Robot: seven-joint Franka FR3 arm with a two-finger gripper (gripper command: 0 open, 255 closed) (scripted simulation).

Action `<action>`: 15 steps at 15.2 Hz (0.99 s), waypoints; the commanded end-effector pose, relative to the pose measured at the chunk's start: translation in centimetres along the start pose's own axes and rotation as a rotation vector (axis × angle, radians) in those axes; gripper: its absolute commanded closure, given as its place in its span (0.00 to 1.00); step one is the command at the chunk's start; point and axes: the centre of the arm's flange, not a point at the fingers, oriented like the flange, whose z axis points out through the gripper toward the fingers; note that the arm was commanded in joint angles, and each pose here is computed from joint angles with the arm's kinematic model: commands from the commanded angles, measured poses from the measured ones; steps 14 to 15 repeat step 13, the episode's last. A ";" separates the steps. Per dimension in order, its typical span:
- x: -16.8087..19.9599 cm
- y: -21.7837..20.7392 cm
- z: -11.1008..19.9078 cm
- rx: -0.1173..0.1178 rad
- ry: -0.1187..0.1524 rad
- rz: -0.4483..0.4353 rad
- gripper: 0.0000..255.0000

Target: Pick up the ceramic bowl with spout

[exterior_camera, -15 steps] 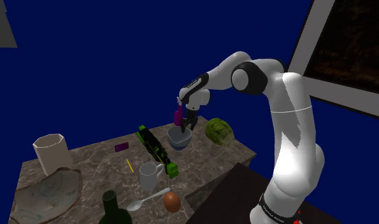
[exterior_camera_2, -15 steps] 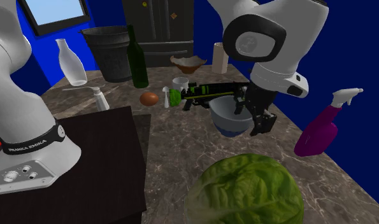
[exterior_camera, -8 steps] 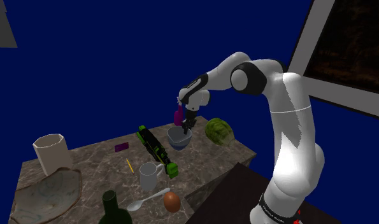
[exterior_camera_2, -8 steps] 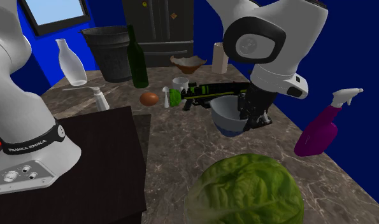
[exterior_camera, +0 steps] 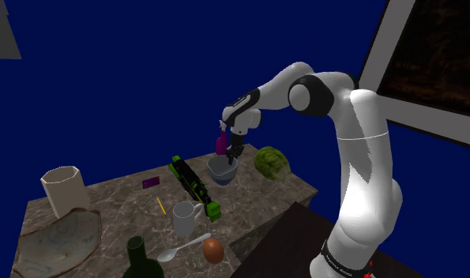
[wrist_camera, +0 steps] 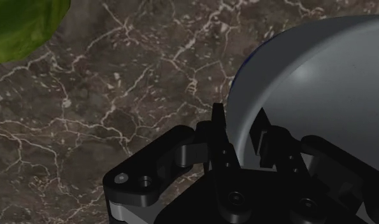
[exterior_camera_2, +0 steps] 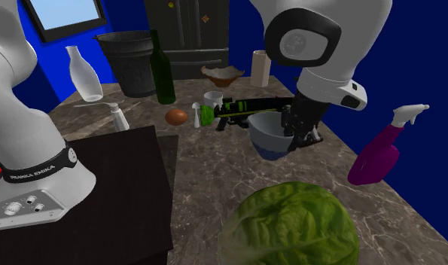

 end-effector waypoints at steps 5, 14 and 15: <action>0.0 -0.6 -3.2 0.000 0.001 0.000 1.00; -0.2 -1.2 -6.4 0.000 0.001 0.000 1.00; -0.2 -1.2 -6.4 0.000 0.001 0.000 1.00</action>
